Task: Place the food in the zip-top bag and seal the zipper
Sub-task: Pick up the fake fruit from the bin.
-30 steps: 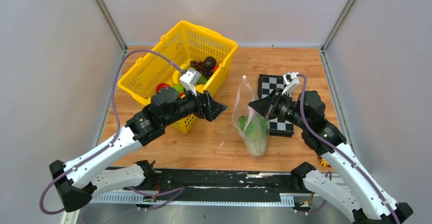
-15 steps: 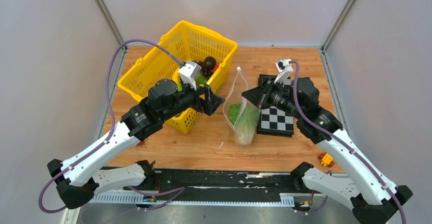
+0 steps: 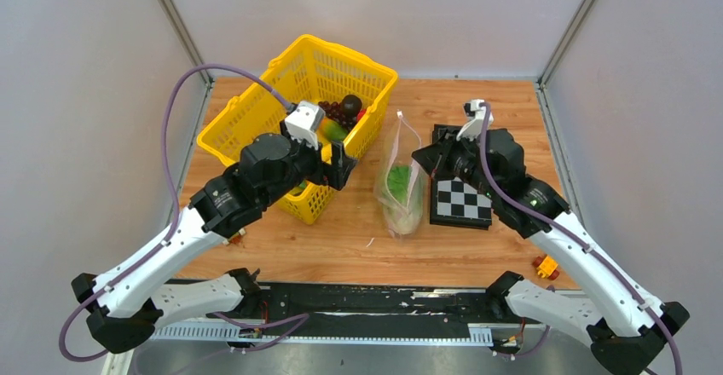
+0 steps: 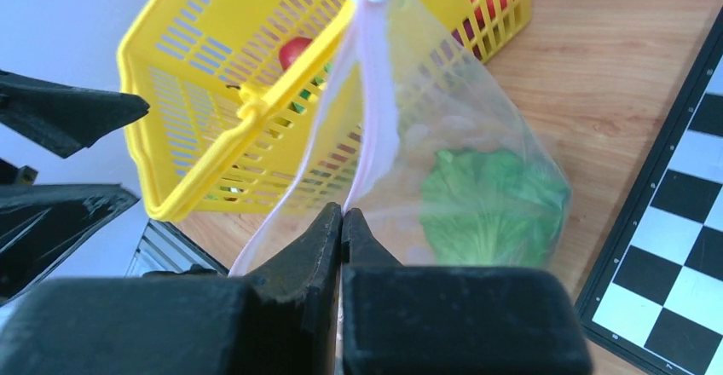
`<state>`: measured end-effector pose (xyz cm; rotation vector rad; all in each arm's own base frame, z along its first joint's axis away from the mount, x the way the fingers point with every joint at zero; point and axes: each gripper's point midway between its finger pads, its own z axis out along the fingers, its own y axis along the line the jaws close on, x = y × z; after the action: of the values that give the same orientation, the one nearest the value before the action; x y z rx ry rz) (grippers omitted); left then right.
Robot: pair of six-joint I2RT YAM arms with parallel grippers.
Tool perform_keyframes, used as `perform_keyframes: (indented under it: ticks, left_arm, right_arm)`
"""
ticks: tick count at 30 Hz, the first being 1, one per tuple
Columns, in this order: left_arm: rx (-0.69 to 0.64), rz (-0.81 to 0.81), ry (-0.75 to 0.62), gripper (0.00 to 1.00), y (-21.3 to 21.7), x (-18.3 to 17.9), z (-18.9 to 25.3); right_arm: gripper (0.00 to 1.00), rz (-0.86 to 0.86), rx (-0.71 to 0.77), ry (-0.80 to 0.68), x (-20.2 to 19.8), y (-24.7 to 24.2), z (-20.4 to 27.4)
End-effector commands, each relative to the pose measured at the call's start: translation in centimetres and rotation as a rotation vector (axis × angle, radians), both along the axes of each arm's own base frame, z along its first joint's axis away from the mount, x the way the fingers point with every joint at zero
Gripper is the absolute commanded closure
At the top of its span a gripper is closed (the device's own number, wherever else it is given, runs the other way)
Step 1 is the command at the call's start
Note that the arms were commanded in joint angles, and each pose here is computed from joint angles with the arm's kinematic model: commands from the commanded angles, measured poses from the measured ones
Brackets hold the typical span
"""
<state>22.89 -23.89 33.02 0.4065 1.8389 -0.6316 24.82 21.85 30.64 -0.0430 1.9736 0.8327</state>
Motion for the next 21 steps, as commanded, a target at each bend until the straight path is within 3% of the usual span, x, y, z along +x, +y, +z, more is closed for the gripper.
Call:
perform_keyframes:
  ticks: [1,6,10,16,21]
  left_arm:
    - [0.086,0.129,-0.099,0.0,3.3,1.3,2.8]
    - [0.149,0.215,-0.121,0.0,5.2,2.5,3.3]
    - [0.191,0.244,-0.086,0.0,6.2,4.2,2.3]
    - [0.184,0.247,0.061,0.0,8.0,8.2,-1.5]
    - [0.158,0.209,0.228,0.0,8.3,11.0,-7.6]
  right_arm:
    - [1.0,-0.015,0.058,-0.145,-0.9,-1.4,6.0]
    - [1.0,-0.022,0.063,-0.145,-1.4,-1.9,6.2]
    - [1.0,0.003,0.056,-0.062,-0.9,-0.6,2.9]
    - [1.0,0.058,0.09,-0.006,-1.2,0.9,0.6]
    - [1.0,0.058,0.093,-0.006,-1.5,0.8,0.6]
